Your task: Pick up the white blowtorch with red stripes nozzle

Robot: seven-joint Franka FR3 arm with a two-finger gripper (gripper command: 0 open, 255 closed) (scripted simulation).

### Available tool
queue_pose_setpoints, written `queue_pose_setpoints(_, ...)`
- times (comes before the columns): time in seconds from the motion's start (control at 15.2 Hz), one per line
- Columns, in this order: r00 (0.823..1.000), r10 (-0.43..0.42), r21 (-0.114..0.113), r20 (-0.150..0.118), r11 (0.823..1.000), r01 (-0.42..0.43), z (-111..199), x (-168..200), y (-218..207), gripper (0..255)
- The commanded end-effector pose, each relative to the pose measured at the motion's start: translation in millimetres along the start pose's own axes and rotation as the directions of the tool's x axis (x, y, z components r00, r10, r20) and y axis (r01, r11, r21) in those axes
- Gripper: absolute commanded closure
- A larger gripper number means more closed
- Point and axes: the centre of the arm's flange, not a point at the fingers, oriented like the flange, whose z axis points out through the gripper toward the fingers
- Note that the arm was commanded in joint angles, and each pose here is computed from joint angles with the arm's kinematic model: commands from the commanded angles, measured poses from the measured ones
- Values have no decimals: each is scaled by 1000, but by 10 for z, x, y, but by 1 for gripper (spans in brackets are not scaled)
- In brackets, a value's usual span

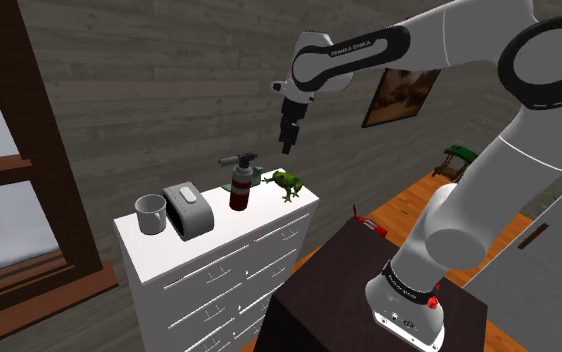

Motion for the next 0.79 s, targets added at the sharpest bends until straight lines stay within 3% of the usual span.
queue_pose_setpoints(0.0, 996, -89, -4, -4, 996, 89, 152, 223, 134, 0)
queue_pose_setpoints(0.2, 977, -211, -10, -10, 977, 211, 334, 510, 313, 0)
queue_pose_setpoints(0.46, 932, -361, -19, -16, 933, 361, 562, 904, 487, 0)
queue_pose_setpoints(0.73, 932, -361, -19, -16, 933, 361, 773, 893, 497, 0)
